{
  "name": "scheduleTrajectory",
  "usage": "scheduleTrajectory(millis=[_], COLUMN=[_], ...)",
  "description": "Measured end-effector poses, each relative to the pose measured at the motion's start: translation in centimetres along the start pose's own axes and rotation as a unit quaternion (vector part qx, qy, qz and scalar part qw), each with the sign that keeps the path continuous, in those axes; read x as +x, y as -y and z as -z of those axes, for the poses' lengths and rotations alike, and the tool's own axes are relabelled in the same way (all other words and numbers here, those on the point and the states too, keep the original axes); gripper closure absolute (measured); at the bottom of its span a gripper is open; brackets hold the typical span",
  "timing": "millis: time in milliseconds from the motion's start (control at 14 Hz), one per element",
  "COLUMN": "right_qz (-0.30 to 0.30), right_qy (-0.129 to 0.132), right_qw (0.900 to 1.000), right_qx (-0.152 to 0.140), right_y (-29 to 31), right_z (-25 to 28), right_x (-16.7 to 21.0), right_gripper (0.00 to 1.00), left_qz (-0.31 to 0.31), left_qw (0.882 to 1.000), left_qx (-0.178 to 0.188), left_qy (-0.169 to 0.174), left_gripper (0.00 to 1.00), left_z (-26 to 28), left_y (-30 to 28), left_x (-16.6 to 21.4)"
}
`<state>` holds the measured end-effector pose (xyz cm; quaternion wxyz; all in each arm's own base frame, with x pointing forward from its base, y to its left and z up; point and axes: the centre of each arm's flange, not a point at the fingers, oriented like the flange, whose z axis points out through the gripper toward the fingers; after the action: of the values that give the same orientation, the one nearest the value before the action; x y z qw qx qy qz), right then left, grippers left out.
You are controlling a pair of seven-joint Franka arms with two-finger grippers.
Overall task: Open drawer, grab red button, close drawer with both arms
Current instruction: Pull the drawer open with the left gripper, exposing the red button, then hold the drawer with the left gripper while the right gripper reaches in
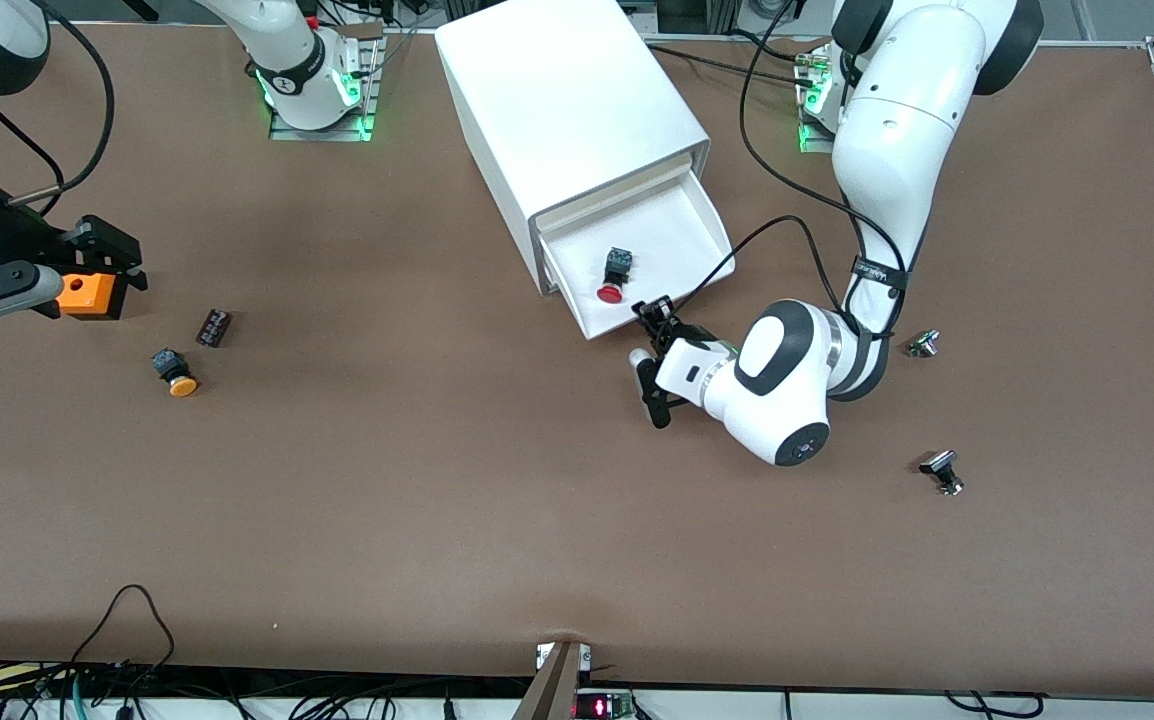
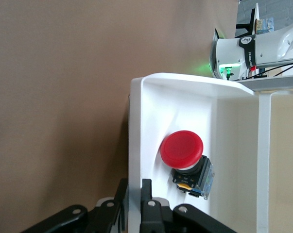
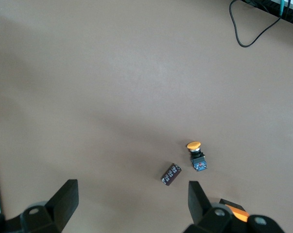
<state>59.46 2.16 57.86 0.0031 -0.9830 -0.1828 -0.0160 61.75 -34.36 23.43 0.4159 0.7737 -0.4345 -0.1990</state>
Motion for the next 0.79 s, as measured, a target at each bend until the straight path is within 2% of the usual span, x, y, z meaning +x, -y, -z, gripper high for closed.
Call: scheduleTrajectory(millis=[429,786], right_qz=[-0.003,-0.002], right_qy=[0.002,0.032], right_qw=[1.0,0.999], right_qx=[0.006,0.015], right_y=[-0.2,-0.3], right_z=[-0.8,-5.1], right_x=[0.4,2.0], right_gripper=[0.0,0.0], left_qz=[-0.004,-0.002], left_qw=[1.0,1.0], left_qx=[0.01,0.025], left_qy=[-0.005,-0.013], left_gripper=[0.87,0.87], left_z=[0.8,2.3], left_y=[0.6,0.8], left_x=[0.4,0.1])
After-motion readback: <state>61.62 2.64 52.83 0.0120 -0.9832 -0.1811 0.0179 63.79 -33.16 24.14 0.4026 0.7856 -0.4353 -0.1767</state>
